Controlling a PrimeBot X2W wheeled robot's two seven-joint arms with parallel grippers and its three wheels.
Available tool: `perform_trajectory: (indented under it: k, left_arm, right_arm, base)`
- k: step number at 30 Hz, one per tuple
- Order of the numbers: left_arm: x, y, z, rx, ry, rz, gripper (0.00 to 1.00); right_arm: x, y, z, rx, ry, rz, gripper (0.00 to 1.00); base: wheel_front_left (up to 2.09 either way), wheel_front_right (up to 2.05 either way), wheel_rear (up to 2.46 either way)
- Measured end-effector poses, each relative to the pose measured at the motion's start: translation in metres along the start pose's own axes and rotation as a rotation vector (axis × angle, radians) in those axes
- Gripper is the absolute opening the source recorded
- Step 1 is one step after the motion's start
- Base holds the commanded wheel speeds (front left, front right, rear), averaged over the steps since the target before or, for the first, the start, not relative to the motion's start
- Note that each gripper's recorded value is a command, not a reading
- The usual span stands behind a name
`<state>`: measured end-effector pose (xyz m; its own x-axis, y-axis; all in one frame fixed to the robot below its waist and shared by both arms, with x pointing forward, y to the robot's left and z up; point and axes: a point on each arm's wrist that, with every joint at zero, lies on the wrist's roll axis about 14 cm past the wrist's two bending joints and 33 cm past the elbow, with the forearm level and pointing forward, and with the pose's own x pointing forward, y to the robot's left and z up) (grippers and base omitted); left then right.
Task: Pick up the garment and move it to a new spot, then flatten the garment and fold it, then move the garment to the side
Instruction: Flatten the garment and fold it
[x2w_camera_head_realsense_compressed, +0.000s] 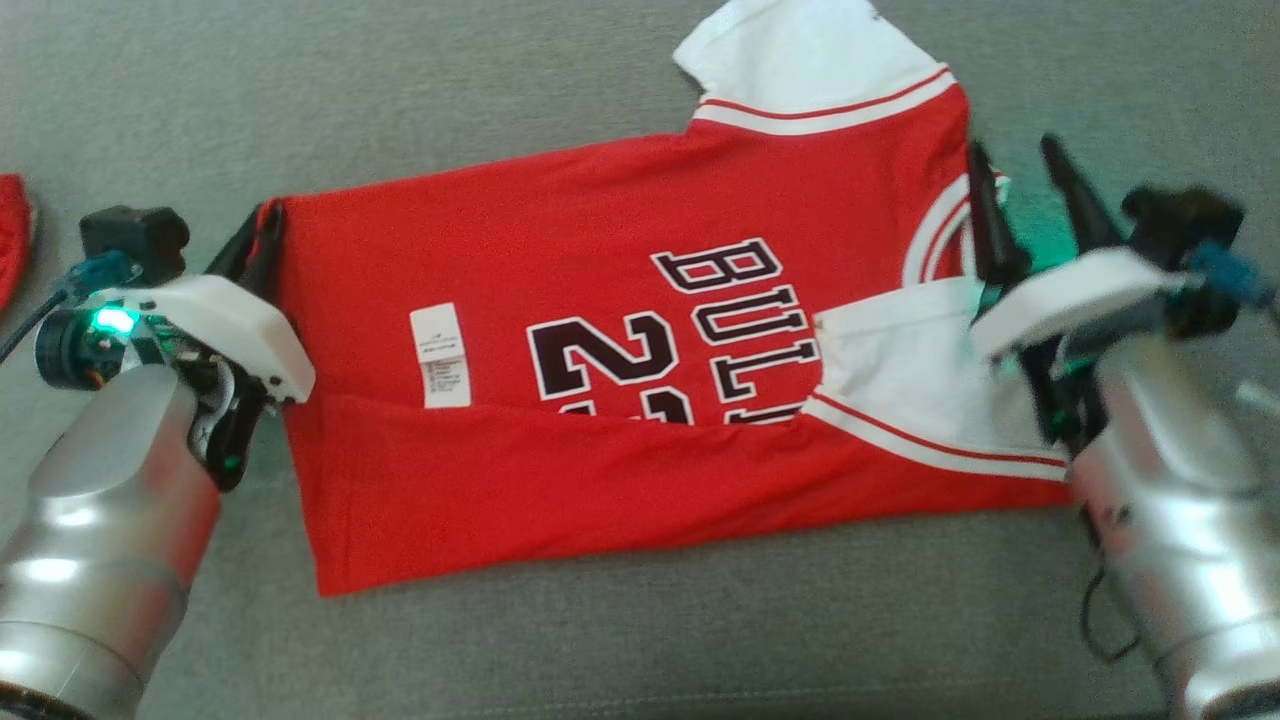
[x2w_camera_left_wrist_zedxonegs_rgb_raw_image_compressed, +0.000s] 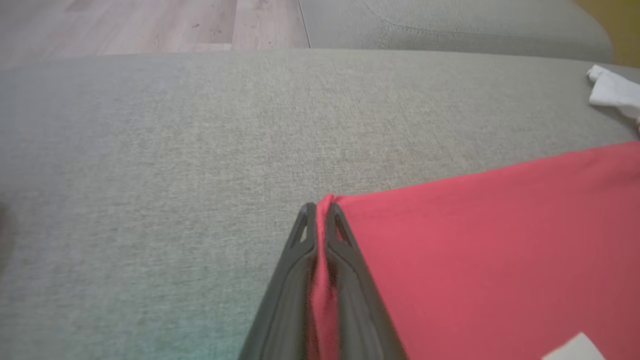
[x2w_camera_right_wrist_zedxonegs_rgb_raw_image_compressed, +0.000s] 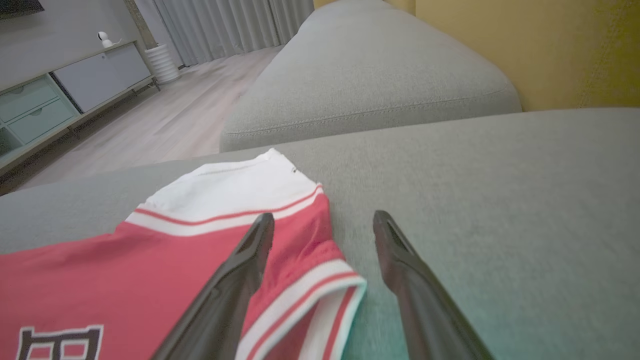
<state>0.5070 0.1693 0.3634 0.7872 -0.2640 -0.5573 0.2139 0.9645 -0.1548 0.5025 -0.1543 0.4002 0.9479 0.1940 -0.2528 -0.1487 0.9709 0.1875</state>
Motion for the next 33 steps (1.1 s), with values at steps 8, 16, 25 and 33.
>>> perform_trajectory:
  k: [8, 16, 25, 33]
  left_arm:
    - [-0.008, 0.004, 0.033, -0.025, -0.202, 0.019, 0.0]
    - [-0.012, -0.002, 0.032, -0.034, -0.232, 0.013, 0.0]
    - [-0.007, -0.004, 0.021, -0.045, -0.216, 0.01, 0.0]
    - [-0.003, -0.002, 0.013, -0.054, -0.201, 0.013, 0.0]
  right_arm:
    - [0.056, 0.012, 0.03, -0.115, 0.076, 0.064, 1.0]
    - [0.111, 0.015, 0.019, -0.226, 0.303, 0.072, 1.0]
    - [0.148, 0.033, -0.013, -0.266, 0.45, 0.099, 1.0]
    - [0.162, 0.029, -0.015, -0.285, 0.48, 0.087, 0.1]
  base:
    - [0.0, 0.0, 0.0]
    - [0.0, 0.0, 0.0]
    - [0.0, 0.0, 0.0]
    - [0.0, 0.0, 0.0]
